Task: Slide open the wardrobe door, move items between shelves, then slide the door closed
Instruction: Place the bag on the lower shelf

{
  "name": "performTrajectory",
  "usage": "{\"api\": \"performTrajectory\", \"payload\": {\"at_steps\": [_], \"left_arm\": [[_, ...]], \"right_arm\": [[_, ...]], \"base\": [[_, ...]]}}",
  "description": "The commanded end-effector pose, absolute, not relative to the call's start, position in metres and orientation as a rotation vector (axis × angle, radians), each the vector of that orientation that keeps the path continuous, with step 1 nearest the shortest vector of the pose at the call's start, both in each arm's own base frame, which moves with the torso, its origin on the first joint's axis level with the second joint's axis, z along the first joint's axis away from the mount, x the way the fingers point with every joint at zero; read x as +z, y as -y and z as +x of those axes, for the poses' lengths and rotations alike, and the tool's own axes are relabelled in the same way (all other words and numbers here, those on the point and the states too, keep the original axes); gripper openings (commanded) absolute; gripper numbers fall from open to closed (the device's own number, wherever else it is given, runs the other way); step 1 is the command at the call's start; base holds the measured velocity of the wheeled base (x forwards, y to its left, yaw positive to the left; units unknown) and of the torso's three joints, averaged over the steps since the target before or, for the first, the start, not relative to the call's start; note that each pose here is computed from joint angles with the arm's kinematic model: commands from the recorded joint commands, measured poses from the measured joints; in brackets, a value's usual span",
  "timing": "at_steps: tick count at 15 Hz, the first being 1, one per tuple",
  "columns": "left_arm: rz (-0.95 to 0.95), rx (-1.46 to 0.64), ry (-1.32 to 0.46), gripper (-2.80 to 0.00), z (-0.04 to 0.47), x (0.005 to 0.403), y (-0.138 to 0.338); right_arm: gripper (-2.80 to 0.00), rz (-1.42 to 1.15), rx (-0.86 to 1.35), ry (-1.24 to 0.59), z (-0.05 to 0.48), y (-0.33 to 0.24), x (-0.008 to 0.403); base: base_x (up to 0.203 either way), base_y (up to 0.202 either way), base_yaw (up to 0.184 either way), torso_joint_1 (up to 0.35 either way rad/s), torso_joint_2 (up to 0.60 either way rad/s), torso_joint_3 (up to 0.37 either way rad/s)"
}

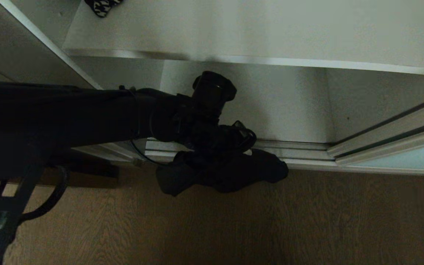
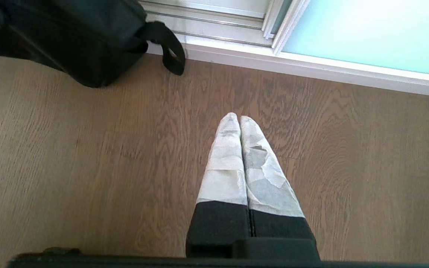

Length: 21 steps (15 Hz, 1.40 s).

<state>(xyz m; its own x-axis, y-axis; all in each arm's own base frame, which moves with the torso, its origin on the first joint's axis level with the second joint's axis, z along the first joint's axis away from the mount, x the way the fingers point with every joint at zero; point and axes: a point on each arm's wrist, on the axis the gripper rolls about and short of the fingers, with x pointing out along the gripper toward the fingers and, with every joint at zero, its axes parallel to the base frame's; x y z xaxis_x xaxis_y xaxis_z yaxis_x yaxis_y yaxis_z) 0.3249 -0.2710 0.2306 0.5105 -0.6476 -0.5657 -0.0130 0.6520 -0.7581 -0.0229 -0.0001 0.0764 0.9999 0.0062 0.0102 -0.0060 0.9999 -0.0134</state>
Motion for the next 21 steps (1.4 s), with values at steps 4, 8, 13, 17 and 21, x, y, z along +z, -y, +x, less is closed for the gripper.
{"api": "performTrajectory", "payload": {"at_steps": [4,8,13,17,21], "left_arm": [[-0.842,-0.386,-0.941,-2.8,0.358,0.216,0.267],[-0.883,-0.37,-0.841,-2.8,0.375,0.226,0.247],[-0.899,-0.405,-0.644,-2.8,0.395,0.247,0.218],[-0.886,-0.401,-0.608,-2.8,0.413,0.231,0.217],[-0.89,-0.372,-0.536,-2.8,0.427,0.214,0.223]], "right_arm": [[-2.8,-0.014,0.008,0.011,-0.023,0.0,0.076],[-2.8,-0.014,0.008,0.011,-0.023,0.0,0.076],[-2.8,-0.014,0.008,0.011,-0.023,0.0,0.076],[-2.8,-0.014,0.008,0.011,-0.023,0.0,0.076],[-2.8,-0.014,0.008,0.011,-0.023,0.0,0.076]], "base": [[0.0,0.0,0.0,0.0,0.0,0.0],[0.0,0.0,0.0,0.0,0.0,0.0],[0.0,0.0,0.0,0.0,0.0,0.0],[0.0,0.0,0.0,0.0,0.0,0.0],[0.0,0.0,0.0,0.0,0.0,0.0]]}}
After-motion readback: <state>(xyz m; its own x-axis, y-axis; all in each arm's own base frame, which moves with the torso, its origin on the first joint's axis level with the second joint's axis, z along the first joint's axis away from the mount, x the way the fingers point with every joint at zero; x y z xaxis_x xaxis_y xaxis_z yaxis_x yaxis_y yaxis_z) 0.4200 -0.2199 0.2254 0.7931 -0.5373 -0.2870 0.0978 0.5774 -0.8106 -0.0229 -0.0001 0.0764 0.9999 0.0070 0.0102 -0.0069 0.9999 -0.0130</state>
